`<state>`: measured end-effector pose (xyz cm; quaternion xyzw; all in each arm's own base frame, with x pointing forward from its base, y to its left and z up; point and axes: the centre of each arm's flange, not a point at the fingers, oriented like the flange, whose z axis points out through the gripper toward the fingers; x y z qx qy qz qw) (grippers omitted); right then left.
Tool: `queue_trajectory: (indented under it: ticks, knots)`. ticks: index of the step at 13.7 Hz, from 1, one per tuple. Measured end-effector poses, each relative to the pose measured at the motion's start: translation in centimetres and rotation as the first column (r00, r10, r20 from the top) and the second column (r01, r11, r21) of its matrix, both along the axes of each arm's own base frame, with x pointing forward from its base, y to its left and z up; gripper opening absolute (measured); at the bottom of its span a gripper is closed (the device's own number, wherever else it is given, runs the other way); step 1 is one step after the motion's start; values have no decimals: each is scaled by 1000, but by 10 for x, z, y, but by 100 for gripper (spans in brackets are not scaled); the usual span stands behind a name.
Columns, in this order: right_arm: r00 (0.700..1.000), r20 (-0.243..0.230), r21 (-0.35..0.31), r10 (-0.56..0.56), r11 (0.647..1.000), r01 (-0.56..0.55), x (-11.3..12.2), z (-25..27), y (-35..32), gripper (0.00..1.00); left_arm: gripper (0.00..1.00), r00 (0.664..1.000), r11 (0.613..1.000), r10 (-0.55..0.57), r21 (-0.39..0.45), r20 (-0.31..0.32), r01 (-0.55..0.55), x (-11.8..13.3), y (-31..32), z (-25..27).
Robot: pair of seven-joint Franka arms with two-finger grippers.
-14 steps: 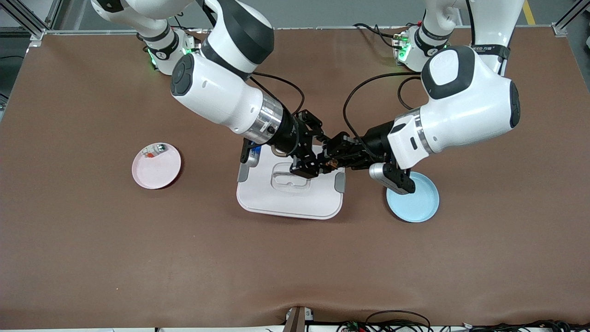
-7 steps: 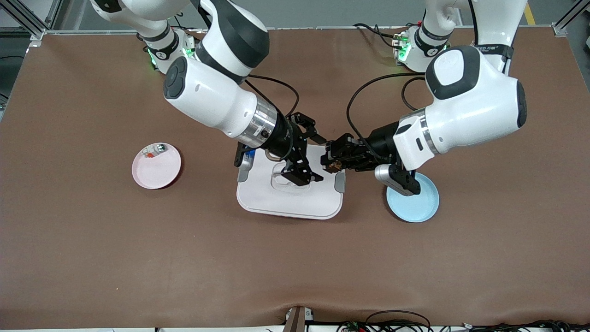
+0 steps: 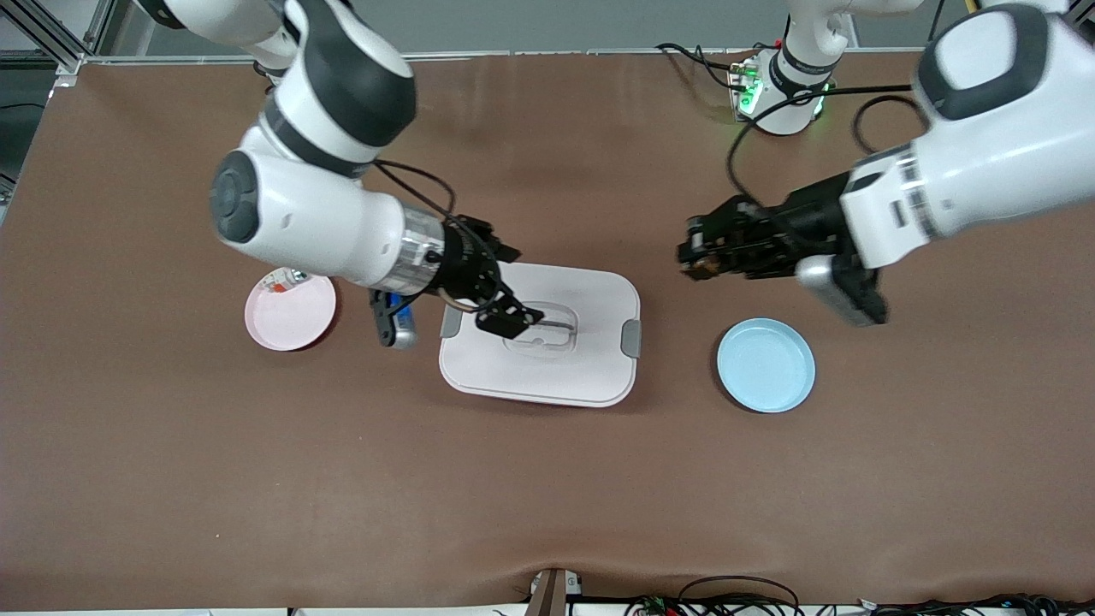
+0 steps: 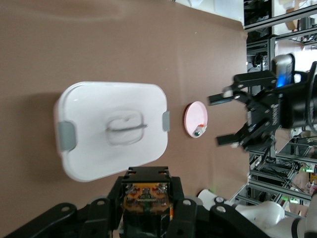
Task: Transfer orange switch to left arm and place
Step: 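Open the right gripper and withdraw it while the left gripper retracts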
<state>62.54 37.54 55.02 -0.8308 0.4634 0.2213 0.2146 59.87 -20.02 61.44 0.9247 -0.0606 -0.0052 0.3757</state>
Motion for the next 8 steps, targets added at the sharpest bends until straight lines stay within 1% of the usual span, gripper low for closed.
queue_trajectory:
  ticks: [1, 2, 3, 4, 5, 6, 7, 8]
  knots:
    - [994, 23, 0, 103, 995, -103, 1, 2, -19, 100, 41, 1000, 1000, 5, 11, -19, -5, -3, 24, 7]
    - [980, 40, 1, 194, 981, -195, 3, 4, -39, 100, 41, 1000, 999, 13, 38, -25, -12, -6, 43, 12]
    - [960, 53, 2, 274, 961, -275, 5, 4, -60, 100, 41, 1000, 997, 16, 80, -16, -15, -9, 57, 17]
    - [934, 66, 0, 351, 936, -352, 7, 4, -81, 100, 41, 1000, 992, 14, 128, 0, -14, -15, 63, 24]
    - [902, 77, -14, 426, 905, -426, 8, 3, -102, 100, 41, 1000, 985, 5, 175, 18, -8, -21, 65, 31]
    - [859, 85, -44, 505, 863, -503, 7, 1, -122, 100, 41, 999, 976, -7, 218, 33, 0, -28, 65, 38]
    - [810, 85, -81, 580, 815, -574, 6, -1, -138, 100, 41, 999, 968, -16, 250, 41, 5, -35, 65, 44]
    - [753, 78, -123, 654, 756, -643, 4, -4, -150, 100, 41, 999, 961, -14, 278, 38, 3, -40, 67, 48]
